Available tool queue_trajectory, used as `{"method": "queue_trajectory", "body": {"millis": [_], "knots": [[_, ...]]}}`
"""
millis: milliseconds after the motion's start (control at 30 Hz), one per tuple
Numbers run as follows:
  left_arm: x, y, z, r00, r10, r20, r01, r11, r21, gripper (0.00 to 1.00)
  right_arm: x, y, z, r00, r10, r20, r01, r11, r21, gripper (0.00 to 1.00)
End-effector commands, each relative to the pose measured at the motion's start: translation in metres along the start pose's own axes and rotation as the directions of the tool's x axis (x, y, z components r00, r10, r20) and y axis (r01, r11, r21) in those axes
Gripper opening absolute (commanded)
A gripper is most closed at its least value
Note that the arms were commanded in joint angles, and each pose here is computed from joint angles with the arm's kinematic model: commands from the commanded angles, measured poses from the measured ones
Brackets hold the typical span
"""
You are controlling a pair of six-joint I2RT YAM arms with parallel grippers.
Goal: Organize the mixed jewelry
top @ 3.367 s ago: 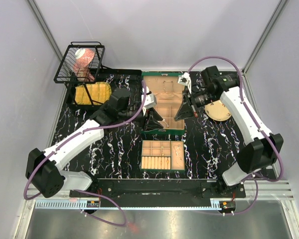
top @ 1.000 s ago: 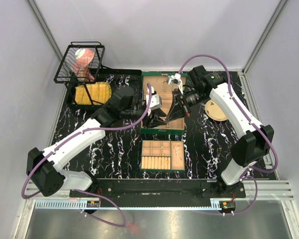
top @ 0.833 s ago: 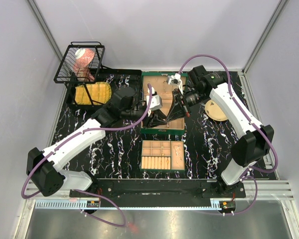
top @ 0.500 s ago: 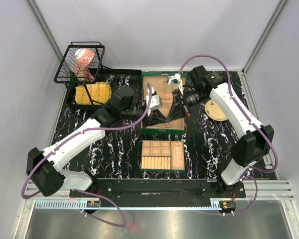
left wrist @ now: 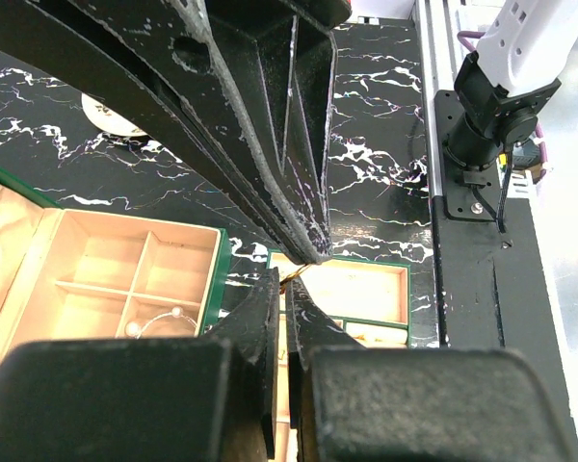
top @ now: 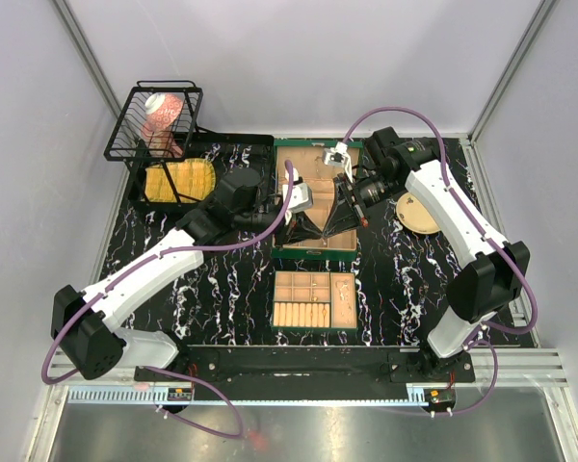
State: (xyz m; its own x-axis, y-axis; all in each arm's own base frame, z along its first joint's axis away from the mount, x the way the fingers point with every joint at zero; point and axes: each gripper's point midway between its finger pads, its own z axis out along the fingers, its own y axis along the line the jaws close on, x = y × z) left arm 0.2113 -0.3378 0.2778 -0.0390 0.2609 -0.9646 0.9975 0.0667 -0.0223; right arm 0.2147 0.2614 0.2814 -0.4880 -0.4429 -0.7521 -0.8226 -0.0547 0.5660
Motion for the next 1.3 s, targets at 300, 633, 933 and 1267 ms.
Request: {"method": "queue_trajectory", "body": {"millis": [300, 633, 933, 1267], "knots": [[-0.034, -0.013, -0.010, 0.994, 0.050, 0.099, -0.053, 0.998, 0.023, 0.00, 0.013, 0.012, -0.006, 0.988, 0.140, -0.059, -0.135, 0.987, 0.084, 0.18], [-0.025, -0.011, -0.011, 0.997, 0.016, 0.069, -0.016, 1.000, 0.000, 0.00, 0.011, 0.008, -0.013, 0.993, 0.104, -0.056, -0.093, 0.979, 0.181, 0.46], [-0.016, -0.009, -0.010, 0.999, -0.040, 0.033, 0.040, 0.999, -0.007, 0.00, -0.009, 0.005, -0.033, 0.999, -0.026, -0.021, 0.032, 0.930, 0.366, 0.50], [-0.022, -0.006, -0.009, 0.983, -0.165, 0.080, 0.164, 0.986, 0.017, 0.00, -0.014, 0.003, -0.022, 0.990, -0.126, -0.065, 0.142, 0.884, 0.445, 0.51]]}}
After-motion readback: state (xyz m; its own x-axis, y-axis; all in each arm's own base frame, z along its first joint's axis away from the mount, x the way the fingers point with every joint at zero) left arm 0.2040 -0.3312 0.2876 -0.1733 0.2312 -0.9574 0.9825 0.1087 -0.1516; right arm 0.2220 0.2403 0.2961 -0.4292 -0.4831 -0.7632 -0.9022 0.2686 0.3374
